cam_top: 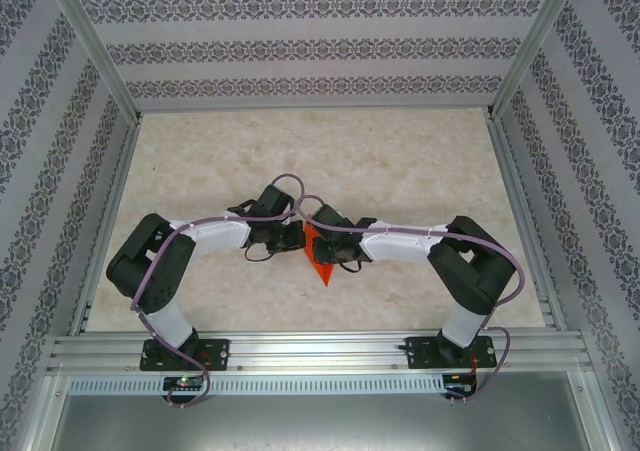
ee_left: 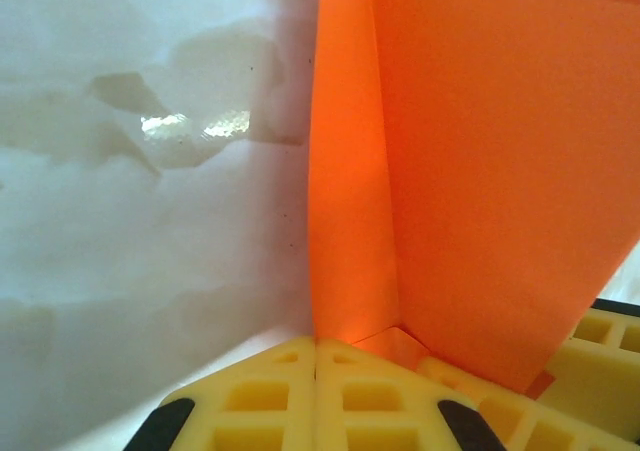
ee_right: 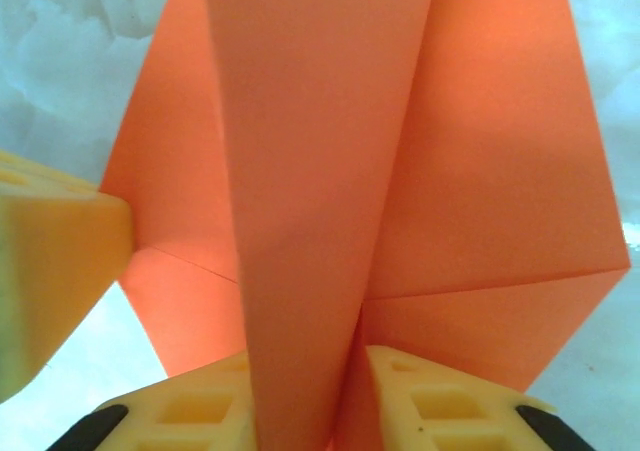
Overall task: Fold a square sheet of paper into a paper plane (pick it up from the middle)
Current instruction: Move a paper plane to the center of the table.
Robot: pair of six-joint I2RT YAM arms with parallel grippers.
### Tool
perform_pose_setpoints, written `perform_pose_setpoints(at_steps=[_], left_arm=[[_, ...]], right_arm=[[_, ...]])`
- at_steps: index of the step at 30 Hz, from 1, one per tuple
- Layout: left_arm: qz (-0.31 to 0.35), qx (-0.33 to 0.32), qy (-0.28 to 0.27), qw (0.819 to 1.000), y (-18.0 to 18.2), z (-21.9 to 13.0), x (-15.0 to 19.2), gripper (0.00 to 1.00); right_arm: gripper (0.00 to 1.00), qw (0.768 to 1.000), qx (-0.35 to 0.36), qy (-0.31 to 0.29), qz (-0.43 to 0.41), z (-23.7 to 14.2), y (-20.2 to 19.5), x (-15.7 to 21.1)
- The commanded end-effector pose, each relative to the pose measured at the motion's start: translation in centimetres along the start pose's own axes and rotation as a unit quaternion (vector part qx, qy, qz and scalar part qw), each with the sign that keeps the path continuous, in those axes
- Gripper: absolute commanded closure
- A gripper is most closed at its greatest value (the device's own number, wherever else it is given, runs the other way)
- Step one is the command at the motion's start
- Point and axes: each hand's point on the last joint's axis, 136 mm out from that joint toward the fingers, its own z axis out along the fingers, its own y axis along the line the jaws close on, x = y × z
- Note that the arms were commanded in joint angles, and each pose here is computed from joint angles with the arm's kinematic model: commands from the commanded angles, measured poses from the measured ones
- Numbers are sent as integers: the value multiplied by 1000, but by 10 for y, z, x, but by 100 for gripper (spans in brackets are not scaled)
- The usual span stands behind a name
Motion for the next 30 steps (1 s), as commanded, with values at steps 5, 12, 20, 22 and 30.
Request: perform_pose_setpoints(at_steps=[5,12,20,22,30], left_arm=[[12,18,-27,999,-7,-9,-11,96],[5,25,-28,999,-7,-10,-8,88],[5,40,-90,995,-24,-49,-23,62],[8,30,-114,993,-23,-62,-27,59],[-16,-20,-203,979,2,-104,-35,49]], right_arm=[[78,1000,28,7,-9,5,-3,1],[85,999,37,5,-19,2,1,-3],[91,996,75,-41,-14,-32,-13,-34],[91,996,68,-55,2,-40,-19,-45],[91,997,55,-50,22,-33,-26,-69]])
